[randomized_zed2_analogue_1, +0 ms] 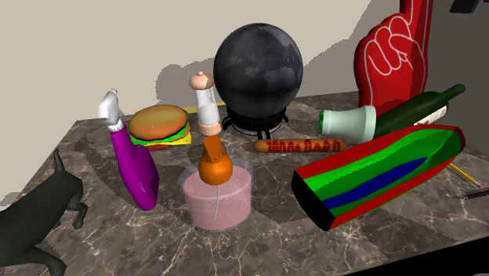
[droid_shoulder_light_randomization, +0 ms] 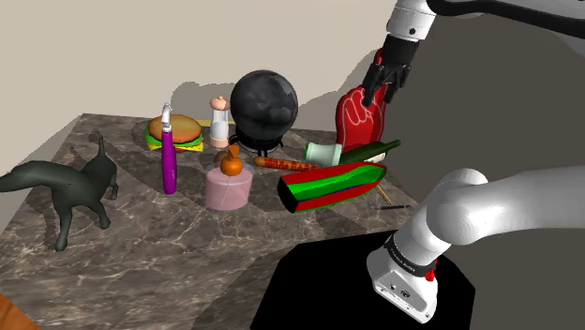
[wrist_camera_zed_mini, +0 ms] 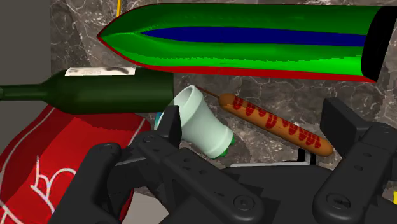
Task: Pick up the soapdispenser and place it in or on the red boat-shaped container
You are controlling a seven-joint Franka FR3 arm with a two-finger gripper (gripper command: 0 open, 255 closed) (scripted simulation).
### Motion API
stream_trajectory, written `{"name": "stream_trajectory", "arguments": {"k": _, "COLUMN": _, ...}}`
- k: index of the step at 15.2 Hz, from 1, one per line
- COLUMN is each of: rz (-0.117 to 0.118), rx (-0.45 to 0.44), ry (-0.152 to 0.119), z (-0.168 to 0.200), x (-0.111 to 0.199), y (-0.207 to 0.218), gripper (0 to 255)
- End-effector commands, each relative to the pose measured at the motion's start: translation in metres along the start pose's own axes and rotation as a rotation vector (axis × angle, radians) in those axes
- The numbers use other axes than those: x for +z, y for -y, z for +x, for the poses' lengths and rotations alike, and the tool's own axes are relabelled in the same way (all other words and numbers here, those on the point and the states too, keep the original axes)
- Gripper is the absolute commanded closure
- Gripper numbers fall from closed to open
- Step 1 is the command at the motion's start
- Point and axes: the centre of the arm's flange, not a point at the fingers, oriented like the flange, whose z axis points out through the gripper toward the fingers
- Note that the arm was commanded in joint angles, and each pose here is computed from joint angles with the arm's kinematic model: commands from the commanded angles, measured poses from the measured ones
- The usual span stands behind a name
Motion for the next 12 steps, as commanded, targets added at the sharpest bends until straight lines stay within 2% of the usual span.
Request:
{"name": "stream_trajectory", "arguments": {"k": 1, "rz": 0.0, "rx": 0.0, "ry": 0.0, "z": 0.0, "x": 0.0, "y": 0.0, "gripper": 0}}
{"name": "stream_trajectory", "arguments": {"k": 12, "rz": 0.017, "rx": 0.024, "ry": -0.012, "z": 0.034, "x": 0.041, "y": 0.132, "gripper": 0}}
